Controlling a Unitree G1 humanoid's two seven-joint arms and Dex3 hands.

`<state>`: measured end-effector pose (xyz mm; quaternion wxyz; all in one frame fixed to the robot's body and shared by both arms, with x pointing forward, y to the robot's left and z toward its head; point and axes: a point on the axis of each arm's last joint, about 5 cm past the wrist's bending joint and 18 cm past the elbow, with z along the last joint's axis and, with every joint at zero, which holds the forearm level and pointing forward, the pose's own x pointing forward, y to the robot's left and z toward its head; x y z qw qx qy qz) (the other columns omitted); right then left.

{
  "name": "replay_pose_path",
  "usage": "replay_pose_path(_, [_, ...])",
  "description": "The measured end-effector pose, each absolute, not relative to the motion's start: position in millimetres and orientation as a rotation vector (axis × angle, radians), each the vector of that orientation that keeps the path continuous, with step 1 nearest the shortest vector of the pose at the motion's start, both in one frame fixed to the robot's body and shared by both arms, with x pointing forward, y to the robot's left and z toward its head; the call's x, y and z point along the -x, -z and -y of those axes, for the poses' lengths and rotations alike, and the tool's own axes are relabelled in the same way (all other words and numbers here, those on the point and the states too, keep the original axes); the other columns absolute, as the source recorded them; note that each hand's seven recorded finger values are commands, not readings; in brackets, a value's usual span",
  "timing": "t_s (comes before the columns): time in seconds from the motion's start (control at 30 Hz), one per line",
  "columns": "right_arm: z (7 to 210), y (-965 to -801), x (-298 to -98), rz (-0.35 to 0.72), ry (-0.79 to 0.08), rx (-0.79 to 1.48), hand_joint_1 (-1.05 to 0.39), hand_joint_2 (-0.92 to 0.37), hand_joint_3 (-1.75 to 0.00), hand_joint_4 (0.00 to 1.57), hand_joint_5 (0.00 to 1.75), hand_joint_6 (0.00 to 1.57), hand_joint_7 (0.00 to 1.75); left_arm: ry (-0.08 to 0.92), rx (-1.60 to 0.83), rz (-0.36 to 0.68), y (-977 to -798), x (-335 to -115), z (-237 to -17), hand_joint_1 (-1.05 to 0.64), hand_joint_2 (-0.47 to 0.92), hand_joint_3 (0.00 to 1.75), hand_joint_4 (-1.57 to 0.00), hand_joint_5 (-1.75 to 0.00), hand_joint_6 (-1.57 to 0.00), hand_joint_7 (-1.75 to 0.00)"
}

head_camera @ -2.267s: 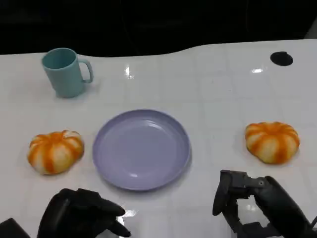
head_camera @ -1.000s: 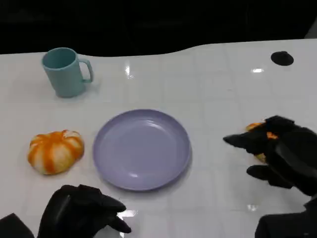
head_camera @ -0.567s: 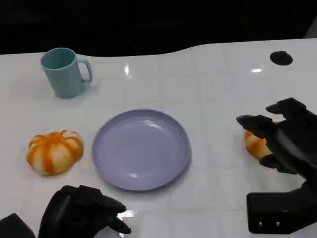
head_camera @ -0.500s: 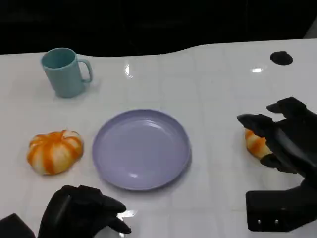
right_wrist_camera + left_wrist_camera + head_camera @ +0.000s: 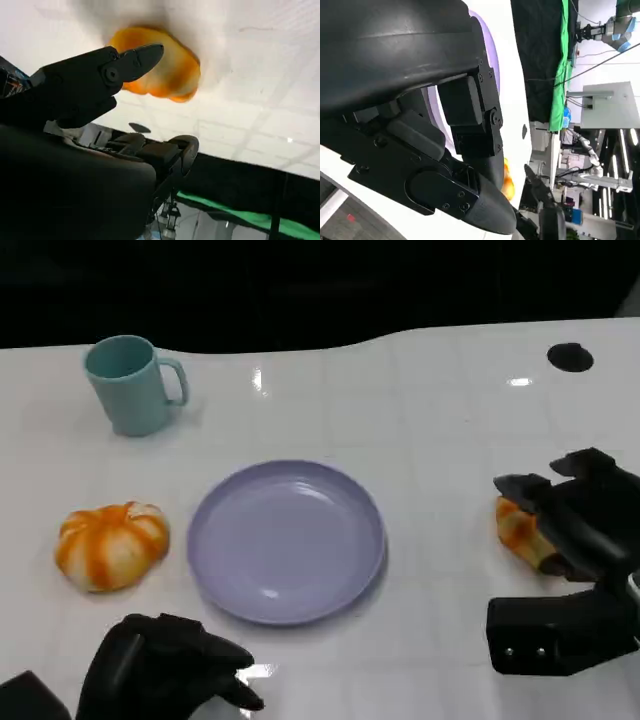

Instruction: Grasp the bread from the table and place it into the plate.

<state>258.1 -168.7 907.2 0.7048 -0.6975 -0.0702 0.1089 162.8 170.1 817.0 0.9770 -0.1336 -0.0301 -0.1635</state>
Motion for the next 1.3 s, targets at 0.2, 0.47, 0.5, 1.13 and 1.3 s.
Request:
replay_pose_path(0.2, [169, -897.3, -266, 0.073, -0.272, 1.546, -0.48, -0.85, -0.01, 0.20, 0.21, 0.33, 0.00, 0.329, 0.268, 0.067, -817.9, -162, -170, -1.05, 0.79, 0.00, -1.57, -0.35, -1.57, -0.13])
replay_pose_path(0.47, [168, -882.9, -275, -0.016, -0.290, 1.542, -0.49, -0.86, -0.01, 0.25, 0.15, 0.33, 0.01, 0.328, 0.269, 0.070, -818.4, -162, -170, -1.05, 0.78, 0.00, -1.57, -0.35, -1.57, -0.12])
replay_pose_path(0.5, [167, -882.0, -277, -0.019, -0.286, 1.540, -0.48, -0.87, -0.01, 0.27, 0.15, 0.34, 0.01, 0.328, 0.270, 0.070, -818.5, -162, -170, -1.05, 0.78, 0.00, -1.57, -0.35, -1.57, -0.12])
replay_pose_path(1.13, [174, -858.1, -277, 0.254, -0.146, 1.383, -0.08, -0.87, 0.00, 0.88, 1.75, 0.89, 1.18, 0.328, 0.269, 0.070, -819.0, -162, -170, -1.05, 0.79, 0.00, -1.57, -0.34, -1.57, -0.12])
replay_pose_path(1.3, [172, -855.9, -275, 0.310, -0.120, 1.335, -0.07, -0.85, 0.00, 0.90, 1.75, 0.91, 1.24, 0.328, 0.269, 0.070, -819.0, -162, -171, -1.05, 0.78, 0.00, -1.57, -0.35, -1.57, -0.12])
